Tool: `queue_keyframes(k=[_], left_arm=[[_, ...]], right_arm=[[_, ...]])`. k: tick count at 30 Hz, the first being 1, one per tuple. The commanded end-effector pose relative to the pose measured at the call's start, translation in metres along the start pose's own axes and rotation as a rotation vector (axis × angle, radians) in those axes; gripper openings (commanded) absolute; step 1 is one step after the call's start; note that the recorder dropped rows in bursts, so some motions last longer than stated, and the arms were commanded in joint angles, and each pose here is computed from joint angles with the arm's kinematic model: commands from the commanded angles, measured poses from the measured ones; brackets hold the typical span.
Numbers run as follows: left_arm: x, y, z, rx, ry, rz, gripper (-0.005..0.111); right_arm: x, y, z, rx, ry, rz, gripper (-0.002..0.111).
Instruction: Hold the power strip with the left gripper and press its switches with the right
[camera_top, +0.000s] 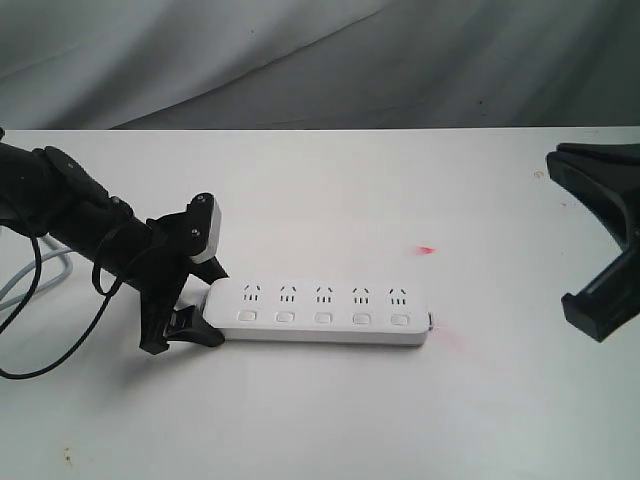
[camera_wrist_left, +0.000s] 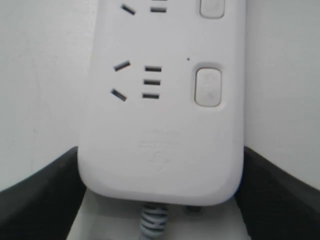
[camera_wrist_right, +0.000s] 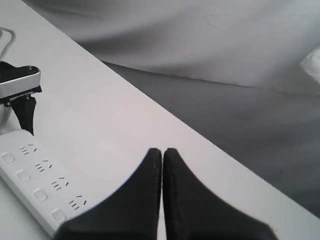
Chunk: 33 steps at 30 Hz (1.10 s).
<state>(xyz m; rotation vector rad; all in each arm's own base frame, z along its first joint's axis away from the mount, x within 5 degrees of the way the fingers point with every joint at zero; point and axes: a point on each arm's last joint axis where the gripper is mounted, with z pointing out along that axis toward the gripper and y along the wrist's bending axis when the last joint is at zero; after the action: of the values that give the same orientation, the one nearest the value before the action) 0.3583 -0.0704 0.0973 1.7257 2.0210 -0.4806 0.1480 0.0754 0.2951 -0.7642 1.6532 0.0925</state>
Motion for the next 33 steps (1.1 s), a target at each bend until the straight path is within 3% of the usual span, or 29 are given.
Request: queue_keyframes(k=[1, 15, 23, 29, 33], left_arm=[[0.001, 0.0, 0.002, -0.006, 0.015, 0.014, 0.055], [0.001, 0.0, 0.002, -0.006, 0.015, 0.014, 0.055], [0.001, 0.0, 0.002, -0.006, 0.015, 0.014, 0.055], [0.001, 0.0, 0.002, -0.006, 0.015, 0.014, 0.055], [0.001, 0.0, 0.002, -0.006, 0.015, 0.014, 0.055]], right_arm=[[0.012, 0.003, 0.001, 0.013, 0.03, 0.099, 0.0], [0.017, 0.003, 0.006, 0.02, 0.057, 0.099, 0.0], [0.004, -0.009, -0.027, 0.163, -0.091, 0.098, 0.0], [0.025, -0.017, -0.041, 0.289, -0.065, 0.168, 0.0], [0.034, -0.015, -0.053, 0.3, -0.07, 0.206, 0.0]])
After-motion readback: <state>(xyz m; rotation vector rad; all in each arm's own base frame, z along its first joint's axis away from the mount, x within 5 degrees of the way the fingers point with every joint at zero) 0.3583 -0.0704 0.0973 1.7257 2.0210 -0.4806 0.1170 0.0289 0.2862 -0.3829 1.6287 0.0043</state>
